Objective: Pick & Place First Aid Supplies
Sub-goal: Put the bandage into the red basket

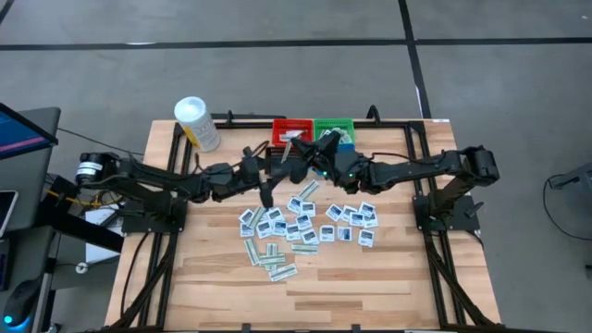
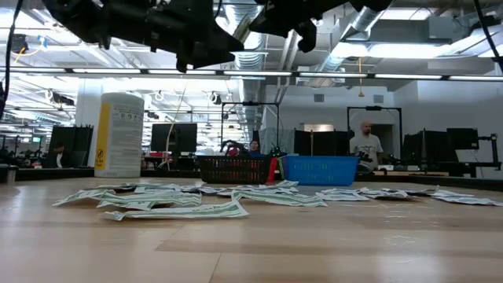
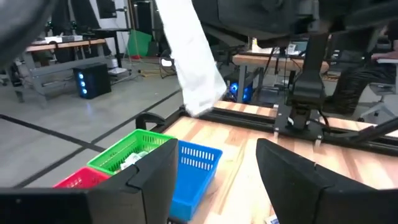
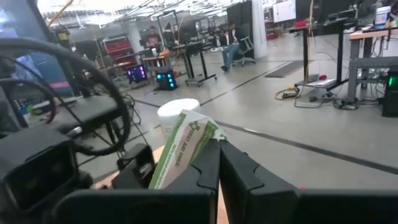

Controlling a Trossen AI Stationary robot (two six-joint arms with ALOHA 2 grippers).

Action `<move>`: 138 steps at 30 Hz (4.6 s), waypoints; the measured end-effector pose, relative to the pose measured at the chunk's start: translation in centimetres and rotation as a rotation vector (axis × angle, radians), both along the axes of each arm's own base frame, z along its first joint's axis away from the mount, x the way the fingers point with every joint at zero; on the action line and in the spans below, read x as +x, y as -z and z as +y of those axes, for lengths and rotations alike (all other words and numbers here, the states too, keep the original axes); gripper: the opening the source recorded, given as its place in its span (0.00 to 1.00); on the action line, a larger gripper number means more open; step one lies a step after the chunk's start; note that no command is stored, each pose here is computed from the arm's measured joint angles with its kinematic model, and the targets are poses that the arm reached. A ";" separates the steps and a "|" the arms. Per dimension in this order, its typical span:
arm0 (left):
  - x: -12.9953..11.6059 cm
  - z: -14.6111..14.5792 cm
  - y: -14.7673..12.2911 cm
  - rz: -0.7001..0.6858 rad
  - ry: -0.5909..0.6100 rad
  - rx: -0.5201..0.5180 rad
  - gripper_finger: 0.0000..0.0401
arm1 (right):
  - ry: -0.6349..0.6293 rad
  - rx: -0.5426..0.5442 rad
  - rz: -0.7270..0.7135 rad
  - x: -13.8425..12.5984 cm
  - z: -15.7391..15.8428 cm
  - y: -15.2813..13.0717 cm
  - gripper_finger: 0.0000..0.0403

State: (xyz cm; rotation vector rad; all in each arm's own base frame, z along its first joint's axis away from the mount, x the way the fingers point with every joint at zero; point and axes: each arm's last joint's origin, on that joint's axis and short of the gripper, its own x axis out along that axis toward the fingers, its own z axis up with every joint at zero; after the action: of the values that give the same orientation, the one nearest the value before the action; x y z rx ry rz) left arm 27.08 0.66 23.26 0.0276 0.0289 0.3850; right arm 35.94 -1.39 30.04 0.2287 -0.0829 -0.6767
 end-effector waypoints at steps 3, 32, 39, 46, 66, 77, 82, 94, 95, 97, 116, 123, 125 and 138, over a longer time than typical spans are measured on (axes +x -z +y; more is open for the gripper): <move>0.6 0.0 -0.1 0.000 -0.013 0.000 0.54 | -0.009 0.000 0.010 0.0 0.3 0.1 0.00; 0.4 0.3 -1.4 -0.073 -0.016 -0.005 0.04 | -0.086 -0.001 0.041 0.1 1.7 0.4 0.00; 0.5 0.3 -1.4 -0.075 0.022 -0.012 0.01 | -0.087 -0.001 0.095 0.0 1.7 0.8 0.06; 0.4 1.0 -1.4 -0.081 -0.006 -0.026 0.02 | -0.084 0.017 0.138 0.0 1.7 1.3 0.28; -0.5 11.7 2.1 -0.012 -0.111 -0.214 0.02 | -0.154 -0.027 0.412 -1.5 -3.3 2.0 0.44; 2.6 15.8 3.2 0.104 -0.019 -0.216 0.01 | -0.382 0.090 0.599 -3.5 -8.7 3.8 0.36; 3.2 17.2 3.9 0.265 -0.031 -0.164 0.02 | -0.372 0.075 0.666 -4.2 -9.9 4.2 0.34; 2.7 19.8 4.5 0.308 -0.144 -0.166 0.03 | -0.378 0.054 0.698 -4.5 -10.6 4.3 0.33; 2.6 19.9 4.5 0.308 -0.151 -0.166 0.04 | -0.378 0.054 0.698 -4.5 -10.6 4.3 0.33; 2.5 20.1 4.5 0.307 -0.162 -0.166 0.07 | -0.378 0.054 0.697 -4.5 -10.6 4.3 0.33; 2.8 18.2 4.3 0.303 -0.080 -0.363 0.36 | -0.424 0.033 0.742 -4.3 -9.4 4.6 0.33; 2.5 13.9 3.1 0.469 0.027 -0.433 0.33 | -0.537 -0.017 0.824 -4.1 -6.3 6.1 0.31; 2.4 12.5 2.4 0.494 0.061 -0.434 0.33 | -0.561 -0.012 0.830 -4.0 -5.4 6.6 0.30; 0.5 2.6 0.1 0.442 0.194 -0.464 0.29 | -0.725 0.067 0.753 -4.3 2.6 9.7 0.29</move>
State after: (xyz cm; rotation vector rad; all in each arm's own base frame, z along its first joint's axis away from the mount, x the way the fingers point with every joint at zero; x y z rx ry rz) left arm 27.53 3.30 23.13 -0.3415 0.5477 0.1654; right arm 31.66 1.18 20.38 0.0444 0.7170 -0.0091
